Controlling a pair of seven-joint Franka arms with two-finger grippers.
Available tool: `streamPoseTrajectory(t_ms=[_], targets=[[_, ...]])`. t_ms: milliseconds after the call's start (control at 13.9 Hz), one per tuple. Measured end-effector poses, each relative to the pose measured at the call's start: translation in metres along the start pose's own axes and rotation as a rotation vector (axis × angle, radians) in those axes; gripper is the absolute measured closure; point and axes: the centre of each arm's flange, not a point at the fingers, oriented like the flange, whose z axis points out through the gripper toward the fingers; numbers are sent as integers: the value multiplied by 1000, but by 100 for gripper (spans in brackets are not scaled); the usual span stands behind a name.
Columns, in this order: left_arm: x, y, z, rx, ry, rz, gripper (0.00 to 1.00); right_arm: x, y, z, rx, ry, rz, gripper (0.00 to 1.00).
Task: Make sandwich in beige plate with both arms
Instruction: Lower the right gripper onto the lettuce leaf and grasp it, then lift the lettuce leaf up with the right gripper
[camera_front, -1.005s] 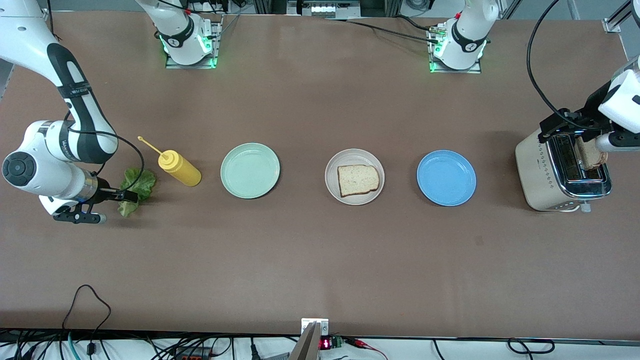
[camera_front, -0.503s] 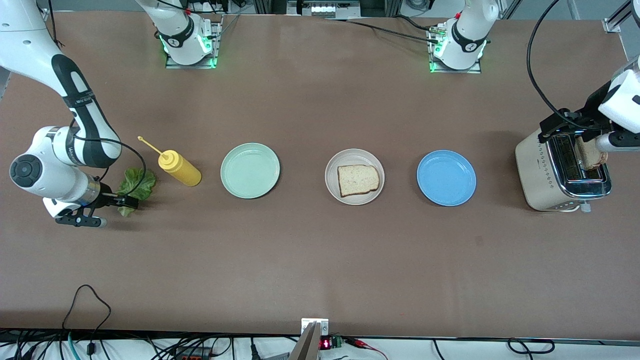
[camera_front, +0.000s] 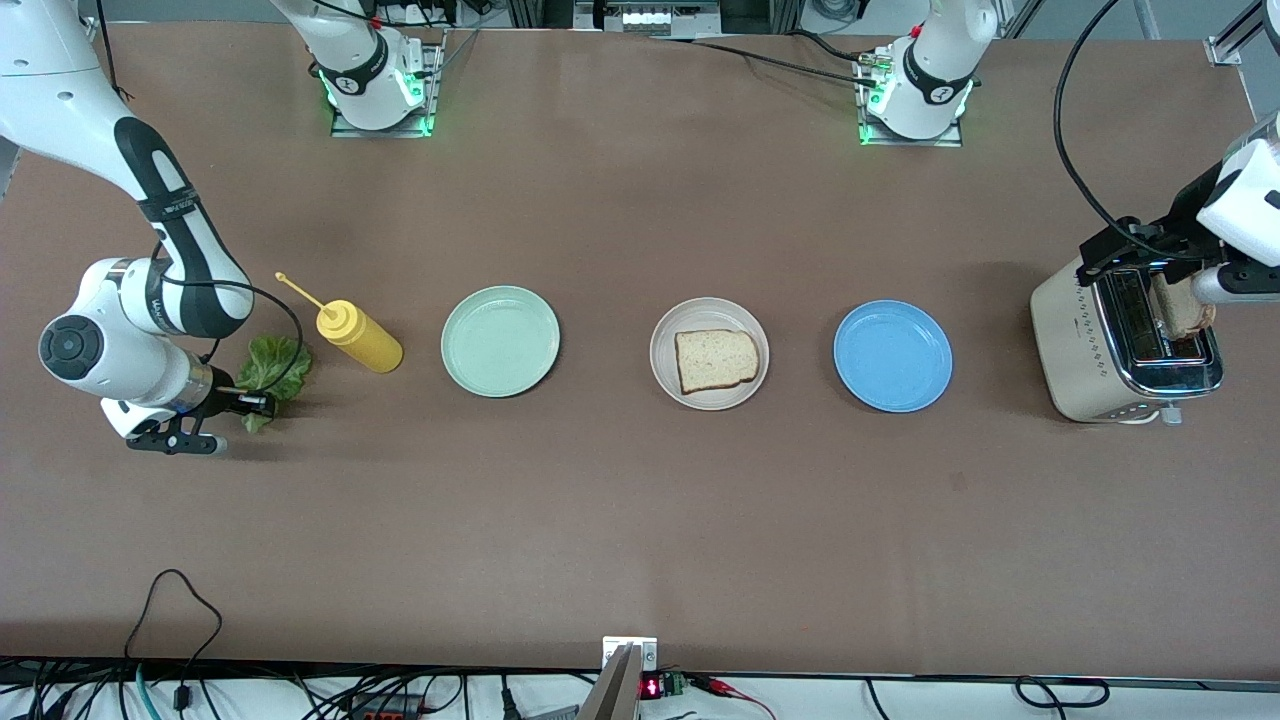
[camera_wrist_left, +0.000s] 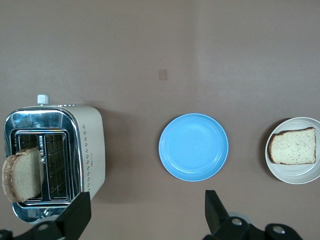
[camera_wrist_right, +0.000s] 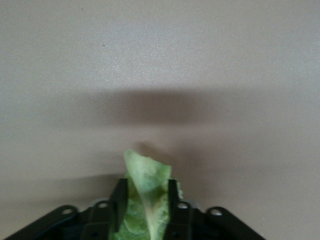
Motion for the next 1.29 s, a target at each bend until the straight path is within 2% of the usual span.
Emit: streamPoseTrajectory(t_ms=[72, 144, 215, 718, 1077, 1293], targets=[[0, 0, 0, 0, 0, 0, 0, 0, 0, 0, -6, 1, -6, 75], [0, 0, 0, 0, 0, 0, 0, 0, 0, 0, -11, 2, -12, 89], [0, 0, 0, 0, 0, 0, 0, 0, 0, 0, -14, 2, -16, 96], [-1, -1, 1, 1, -13, -2, 0, 2, 5, -17, -33, 8, -74, 96], [-3, -1, 2, 2, -29, -2, 0, -11, 17, -89, -76, -74, -103, 96], [-4, -1, 1, 2, -26, -1, 0, -26, 17, -141, -24, -126, -96, 96]])
